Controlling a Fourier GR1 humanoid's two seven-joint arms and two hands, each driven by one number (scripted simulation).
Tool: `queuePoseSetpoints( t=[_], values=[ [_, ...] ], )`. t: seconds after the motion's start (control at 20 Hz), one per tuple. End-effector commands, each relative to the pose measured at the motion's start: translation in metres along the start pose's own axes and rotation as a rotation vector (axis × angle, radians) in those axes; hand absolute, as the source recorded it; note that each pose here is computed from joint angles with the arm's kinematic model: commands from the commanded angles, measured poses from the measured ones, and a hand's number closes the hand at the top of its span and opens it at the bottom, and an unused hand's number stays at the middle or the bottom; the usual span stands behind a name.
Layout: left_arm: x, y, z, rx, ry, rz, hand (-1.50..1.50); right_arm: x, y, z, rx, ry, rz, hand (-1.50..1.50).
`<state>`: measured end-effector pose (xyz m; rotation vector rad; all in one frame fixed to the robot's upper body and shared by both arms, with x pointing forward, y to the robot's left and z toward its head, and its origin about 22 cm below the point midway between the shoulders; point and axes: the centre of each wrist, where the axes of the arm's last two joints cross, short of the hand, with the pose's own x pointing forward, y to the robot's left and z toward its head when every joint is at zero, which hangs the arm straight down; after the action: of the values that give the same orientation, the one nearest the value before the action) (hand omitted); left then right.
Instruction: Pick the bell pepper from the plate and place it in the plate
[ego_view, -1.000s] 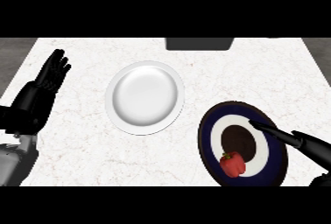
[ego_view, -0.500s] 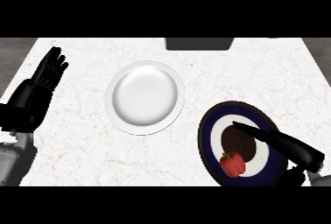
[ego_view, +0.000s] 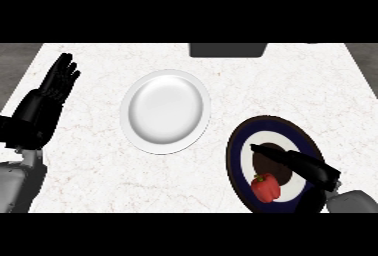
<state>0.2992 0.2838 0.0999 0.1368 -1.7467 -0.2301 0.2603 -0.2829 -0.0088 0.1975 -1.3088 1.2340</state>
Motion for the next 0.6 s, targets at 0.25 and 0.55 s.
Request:
queuePoseSetpoints(
  t=[0.25,0.55],
  values=[
    [0.005,0.020,0.002,-0.002,0.017,-0.006,0.00,0.008,0.041,-0.023,0.046,0.043,0.038,-1.50],
    [0.023,0.006,-0.001,-0.025,-0.002,-0.005,0.00,-0.005,0.038,-0.037,-0.189,-0.069,-0.012,1.50]
  ],
)
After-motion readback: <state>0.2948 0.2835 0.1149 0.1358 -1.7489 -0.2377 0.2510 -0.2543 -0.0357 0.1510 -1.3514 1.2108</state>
